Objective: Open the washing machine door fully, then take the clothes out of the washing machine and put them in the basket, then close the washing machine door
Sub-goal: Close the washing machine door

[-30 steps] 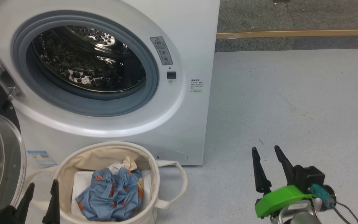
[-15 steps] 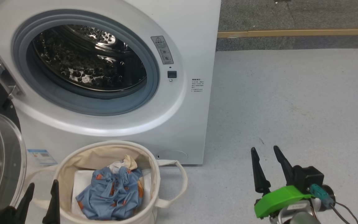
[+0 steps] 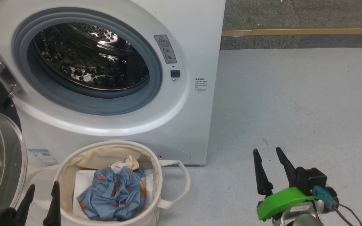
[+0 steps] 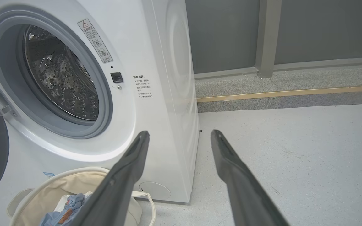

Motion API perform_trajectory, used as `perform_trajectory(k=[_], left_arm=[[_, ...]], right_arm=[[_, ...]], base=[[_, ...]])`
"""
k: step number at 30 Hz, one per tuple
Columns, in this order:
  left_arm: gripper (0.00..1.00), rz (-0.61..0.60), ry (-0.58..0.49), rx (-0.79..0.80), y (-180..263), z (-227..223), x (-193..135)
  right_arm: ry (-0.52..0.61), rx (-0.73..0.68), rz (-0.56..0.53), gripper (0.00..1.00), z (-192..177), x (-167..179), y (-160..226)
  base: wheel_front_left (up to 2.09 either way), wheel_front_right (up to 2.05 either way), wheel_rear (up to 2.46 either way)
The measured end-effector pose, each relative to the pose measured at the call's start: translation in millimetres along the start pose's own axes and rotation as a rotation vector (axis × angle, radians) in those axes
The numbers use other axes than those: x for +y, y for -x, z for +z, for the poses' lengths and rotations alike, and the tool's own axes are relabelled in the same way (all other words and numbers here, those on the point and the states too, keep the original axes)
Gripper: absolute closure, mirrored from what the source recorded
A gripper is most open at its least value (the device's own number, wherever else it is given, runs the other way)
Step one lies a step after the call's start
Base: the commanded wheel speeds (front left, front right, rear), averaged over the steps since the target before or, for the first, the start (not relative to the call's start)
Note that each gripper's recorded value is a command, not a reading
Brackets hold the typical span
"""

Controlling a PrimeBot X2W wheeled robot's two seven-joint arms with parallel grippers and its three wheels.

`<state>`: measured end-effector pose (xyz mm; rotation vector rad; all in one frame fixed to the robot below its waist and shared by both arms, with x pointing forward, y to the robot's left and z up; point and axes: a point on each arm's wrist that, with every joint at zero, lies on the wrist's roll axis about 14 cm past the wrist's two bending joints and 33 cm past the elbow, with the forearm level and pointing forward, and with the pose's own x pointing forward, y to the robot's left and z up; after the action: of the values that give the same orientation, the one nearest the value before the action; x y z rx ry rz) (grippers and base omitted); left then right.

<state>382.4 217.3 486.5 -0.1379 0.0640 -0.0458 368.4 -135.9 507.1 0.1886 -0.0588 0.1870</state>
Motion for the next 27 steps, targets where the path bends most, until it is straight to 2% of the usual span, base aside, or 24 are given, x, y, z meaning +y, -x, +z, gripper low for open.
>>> perform_trajectory(k=[15,21,27], left_arm=[[0.00,-0.003,-0.003,0.015,0.2,-4.7,0.1],[0.00,-0.003,-0.003,0.009,-2.4,-2.6,-0.1],[0.00,-0.003,-0.003,0.015,-3.1,-4.2,0.1]], right_arm=[[0.000,0.000,0.003,0.00,0.1,1.1,0.1],[-0.001,0.001,0.005,0.00,-0.5,1.9,-0.7],[-0.001,0.006,0.004,0.00,-1.9,1.4,-1.1]], base=[[-0.17,0.10,0.07],[-1.25,1.05,0.21],[-2.03,1.83,0.21]])
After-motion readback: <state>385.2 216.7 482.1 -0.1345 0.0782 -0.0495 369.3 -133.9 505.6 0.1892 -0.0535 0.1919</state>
